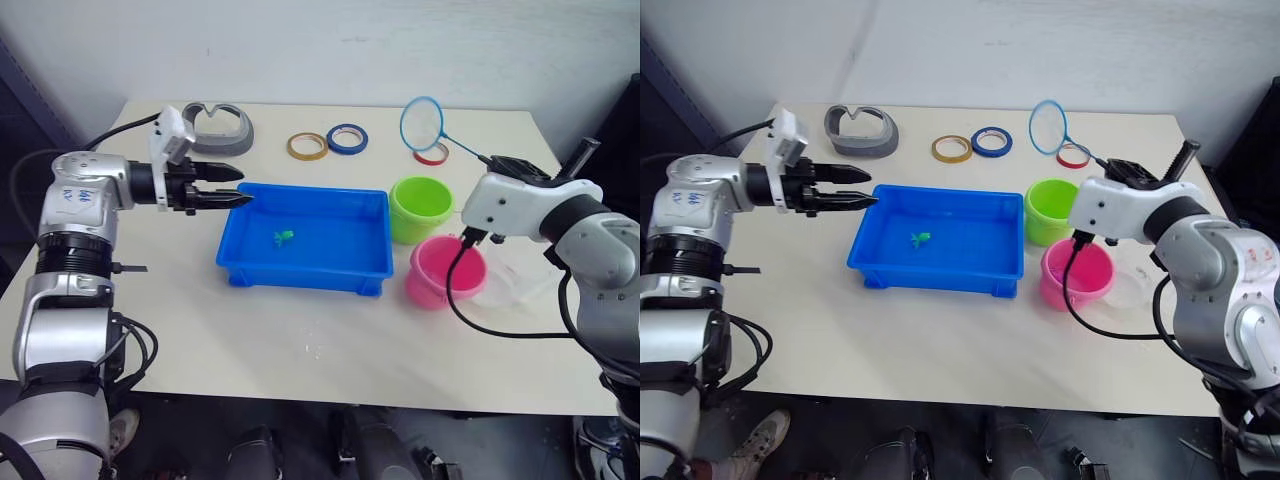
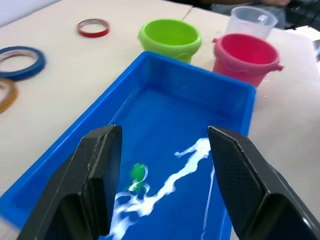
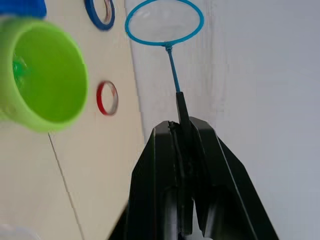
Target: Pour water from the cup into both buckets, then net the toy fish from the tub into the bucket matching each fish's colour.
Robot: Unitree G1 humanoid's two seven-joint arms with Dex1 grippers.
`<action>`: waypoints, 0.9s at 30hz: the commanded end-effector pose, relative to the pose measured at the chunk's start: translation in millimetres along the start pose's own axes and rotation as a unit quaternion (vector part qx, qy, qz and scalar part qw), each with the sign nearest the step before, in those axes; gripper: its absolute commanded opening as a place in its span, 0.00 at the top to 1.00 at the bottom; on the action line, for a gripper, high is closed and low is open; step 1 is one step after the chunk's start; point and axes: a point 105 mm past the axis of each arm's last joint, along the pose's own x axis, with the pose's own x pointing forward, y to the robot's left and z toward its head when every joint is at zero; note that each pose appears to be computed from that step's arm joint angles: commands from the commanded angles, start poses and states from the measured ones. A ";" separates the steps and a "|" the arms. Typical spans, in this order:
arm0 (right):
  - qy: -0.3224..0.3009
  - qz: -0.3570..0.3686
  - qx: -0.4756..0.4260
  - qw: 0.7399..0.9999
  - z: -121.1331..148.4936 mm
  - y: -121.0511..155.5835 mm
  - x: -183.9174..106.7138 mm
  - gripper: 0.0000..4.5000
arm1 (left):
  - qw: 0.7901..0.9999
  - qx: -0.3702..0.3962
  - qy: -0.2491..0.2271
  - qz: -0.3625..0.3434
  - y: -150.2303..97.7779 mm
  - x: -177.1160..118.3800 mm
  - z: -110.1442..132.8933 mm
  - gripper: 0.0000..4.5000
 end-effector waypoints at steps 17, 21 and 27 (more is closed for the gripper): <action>-0.066 0.211 0.142 0.965 71.8 92.4 48.5 1.00 | 0.998 0.009 0.025 0.060 -7.4 -46.3 -8.0 0.33; -0.073 0.225 0.143 0.961 78.9 101.7 54.6 1.00 | 0.997 0.001 0.038 0.069 -11.2 -53.9 -14.8 0.33; -0.083 0.270 0.185 0.941 90.5 118.2 52.9 1.00 | 0.996 -0.006 0.044 0.080 -16.5 -61.2 -18.4 0.33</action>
